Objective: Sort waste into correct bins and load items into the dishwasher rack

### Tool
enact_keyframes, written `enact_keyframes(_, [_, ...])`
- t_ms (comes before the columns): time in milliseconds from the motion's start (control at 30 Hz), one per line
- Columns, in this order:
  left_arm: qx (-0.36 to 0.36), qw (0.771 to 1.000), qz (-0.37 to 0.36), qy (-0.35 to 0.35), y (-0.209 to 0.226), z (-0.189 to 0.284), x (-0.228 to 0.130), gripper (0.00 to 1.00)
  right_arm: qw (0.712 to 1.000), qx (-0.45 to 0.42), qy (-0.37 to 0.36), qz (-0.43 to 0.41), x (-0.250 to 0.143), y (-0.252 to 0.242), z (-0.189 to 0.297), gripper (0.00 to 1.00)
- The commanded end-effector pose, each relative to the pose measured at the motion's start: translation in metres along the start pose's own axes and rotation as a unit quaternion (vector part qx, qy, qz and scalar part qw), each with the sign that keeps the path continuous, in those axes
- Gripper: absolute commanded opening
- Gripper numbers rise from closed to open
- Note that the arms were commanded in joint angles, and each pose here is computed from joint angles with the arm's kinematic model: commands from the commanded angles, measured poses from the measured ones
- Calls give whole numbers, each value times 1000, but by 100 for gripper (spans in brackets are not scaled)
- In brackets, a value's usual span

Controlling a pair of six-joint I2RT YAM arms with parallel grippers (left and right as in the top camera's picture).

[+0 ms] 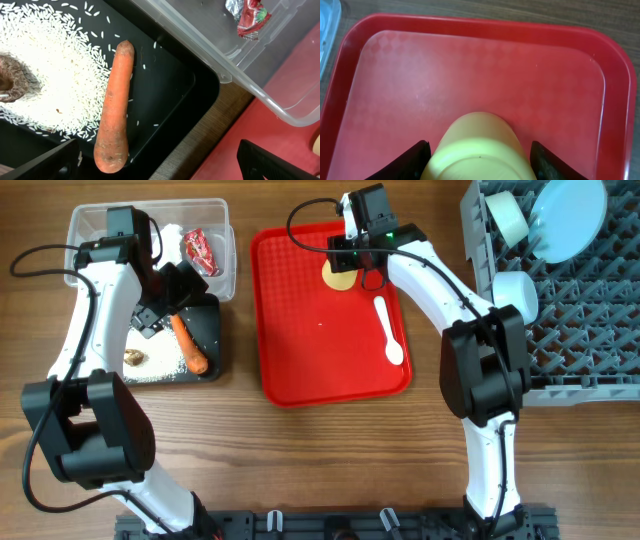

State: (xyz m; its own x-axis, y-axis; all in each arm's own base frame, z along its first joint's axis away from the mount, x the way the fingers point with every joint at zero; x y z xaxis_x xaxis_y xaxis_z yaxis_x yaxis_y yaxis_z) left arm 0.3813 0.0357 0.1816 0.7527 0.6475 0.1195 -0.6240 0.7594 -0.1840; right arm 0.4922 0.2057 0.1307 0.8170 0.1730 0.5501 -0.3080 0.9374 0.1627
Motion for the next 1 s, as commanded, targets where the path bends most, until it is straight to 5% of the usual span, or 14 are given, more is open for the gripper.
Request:
enact_keyframes(0, [-9, 1000, -1, -23, -2, 15, 4, 100, 1000, 4, 11, -8, -3, 1, 7, 47])
enact_keyframes(633, [-9, 1000, -1, -23, -2, 15, 4, 100, 999, -37, -25, 15, 17, 1, 64, 47])
enact_keyframes(967, [-9, 1000, -1, -23, -2, 15, 4, 100, 995, -89, -43, 19, 22, 1, 149, 48])
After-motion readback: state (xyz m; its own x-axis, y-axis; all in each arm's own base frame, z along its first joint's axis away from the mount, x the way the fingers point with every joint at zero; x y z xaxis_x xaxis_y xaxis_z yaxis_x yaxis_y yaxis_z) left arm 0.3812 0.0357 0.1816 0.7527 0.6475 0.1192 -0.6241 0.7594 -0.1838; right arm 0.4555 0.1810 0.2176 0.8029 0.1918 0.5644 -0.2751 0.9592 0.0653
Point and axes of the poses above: each gripper's point midway between its finger pads, its own z axis back along the fingers, its own y axis along the line the jaws close on, x = y × z, the point moved 8 cm from there along z, back along the fingers
